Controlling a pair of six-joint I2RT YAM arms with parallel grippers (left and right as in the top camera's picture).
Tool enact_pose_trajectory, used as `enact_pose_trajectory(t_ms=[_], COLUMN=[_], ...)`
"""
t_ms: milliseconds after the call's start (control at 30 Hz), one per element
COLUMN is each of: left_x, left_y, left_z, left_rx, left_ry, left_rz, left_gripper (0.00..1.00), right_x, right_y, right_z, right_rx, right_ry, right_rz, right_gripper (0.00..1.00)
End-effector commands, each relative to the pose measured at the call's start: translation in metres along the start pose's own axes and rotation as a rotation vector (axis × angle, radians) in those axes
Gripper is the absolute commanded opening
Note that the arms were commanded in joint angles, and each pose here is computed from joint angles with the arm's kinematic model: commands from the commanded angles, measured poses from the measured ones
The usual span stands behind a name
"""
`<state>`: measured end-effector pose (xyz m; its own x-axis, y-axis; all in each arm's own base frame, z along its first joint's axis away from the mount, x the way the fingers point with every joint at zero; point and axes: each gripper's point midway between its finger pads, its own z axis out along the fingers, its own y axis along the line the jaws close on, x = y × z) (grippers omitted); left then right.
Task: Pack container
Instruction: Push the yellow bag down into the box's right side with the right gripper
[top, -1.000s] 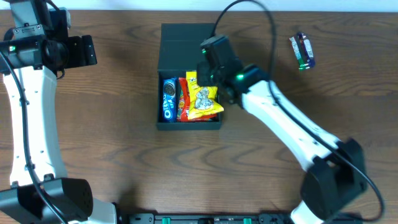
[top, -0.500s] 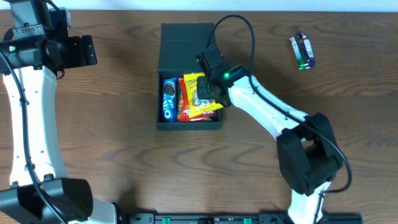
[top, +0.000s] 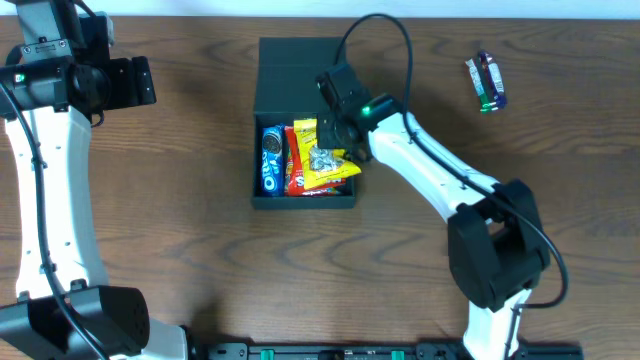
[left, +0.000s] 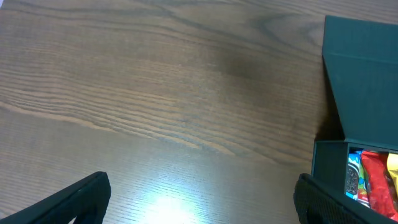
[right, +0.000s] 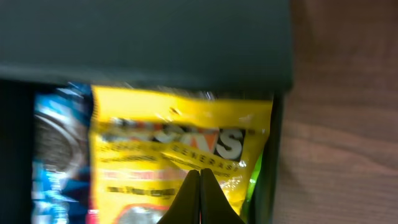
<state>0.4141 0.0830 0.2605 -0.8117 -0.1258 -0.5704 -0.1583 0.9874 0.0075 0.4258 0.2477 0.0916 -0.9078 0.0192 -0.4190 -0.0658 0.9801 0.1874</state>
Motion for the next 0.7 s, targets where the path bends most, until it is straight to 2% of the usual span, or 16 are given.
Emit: enact_pose_trajectory(t_ms=[0, 100, 333, 667], left_x=[0.000, 0.000, 0.000, 0.000], left_y=[0.000, 0.000, 0.001, 0.000], left_z=[-0.007, -0.007, -0.007, -0.007], left_rx=[0.001, 0.001, 0.001, 0.001], left_ry=[-0.012, -0.012, -0.012, -0.012], left_rz=[0.015, 0.015, 0.015, 0.015], left_gripper=[0.95, 0.95, 0.95, 0.95], right_x=[-0.032, -0.024, 0.025, 0.064], right_y=[0.011, 0.012, 0.007, 0.007], right_z=[-0.049, -0.058, -0.042, -0.007], right_rx=[-0.057, -0.063, -0.043, -0.062], right_ry=[-0.111, -0.087, 0.096, 0.174], right_rz=[-0.004, -0.028, -0.068, -0.149], right_gripper=[0.01, 0.01, 0.01, 0.01])
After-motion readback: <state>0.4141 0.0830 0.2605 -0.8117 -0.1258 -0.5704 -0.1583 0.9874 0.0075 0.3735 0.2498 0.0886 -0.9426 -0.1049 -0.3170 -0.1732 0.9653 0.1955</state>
